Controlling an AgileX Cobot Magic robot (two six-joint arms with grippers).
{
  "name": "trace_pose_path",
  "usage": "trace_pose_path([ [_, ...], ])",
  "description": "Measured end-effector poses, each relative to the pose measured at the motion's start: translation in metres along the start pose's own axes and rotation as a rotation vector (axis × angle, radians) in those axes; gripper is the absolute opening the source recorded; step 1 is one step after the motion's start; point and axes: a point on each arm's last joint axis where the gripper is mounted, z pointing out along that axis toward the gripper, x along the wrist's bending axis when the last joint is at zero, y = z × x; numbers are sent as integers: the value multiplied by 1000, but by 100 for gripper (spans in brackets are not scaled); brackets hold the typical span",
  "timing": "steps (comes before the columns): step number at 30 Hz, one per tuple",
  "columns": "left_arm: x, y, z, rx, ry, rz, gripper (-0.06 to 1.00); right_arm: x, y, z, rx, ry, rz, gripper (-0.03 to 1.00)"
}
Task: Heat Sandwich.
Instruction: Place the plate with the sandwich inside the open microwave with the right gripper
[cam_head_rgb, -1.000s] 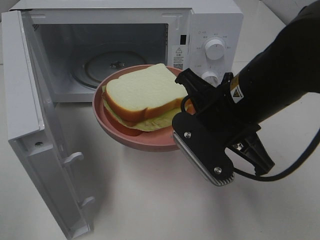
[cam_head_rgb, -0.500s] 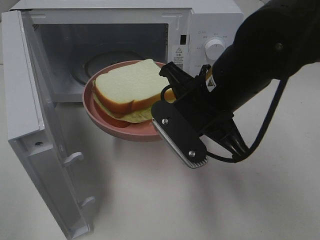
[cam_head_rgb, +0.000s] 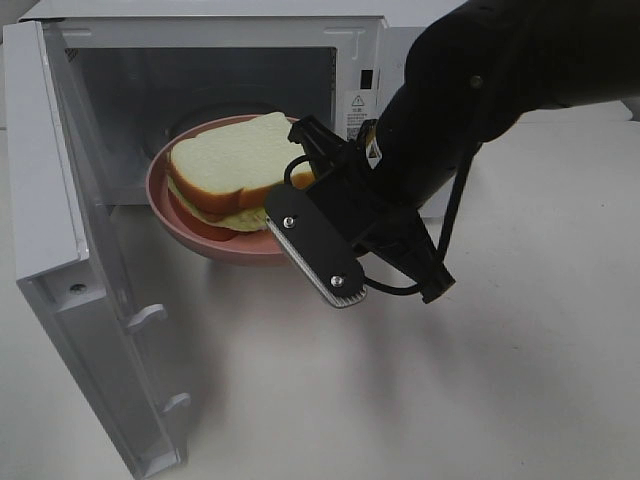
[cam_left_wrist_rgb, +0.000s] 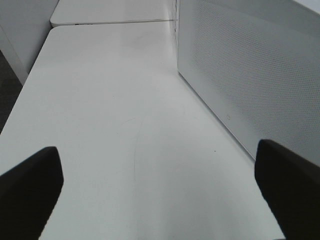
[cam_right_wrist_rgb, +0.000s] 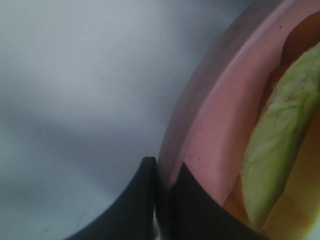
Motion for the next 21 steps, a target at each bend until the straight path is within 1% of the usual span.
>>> trace_pose_path([
  [11,0,0,0,0,0,0,99,-25,1,17,0,-13,3,5],
  [12,0,0,0,0,0,0,99,-31,1,19,0,-23,6,5],
  [18,0,0,0,0,0,0,99,-44,2,27,3,-23,23,5],
  [21,0,0,0,0,0,0,99,-55,2,33,5,-27,31,5],
])
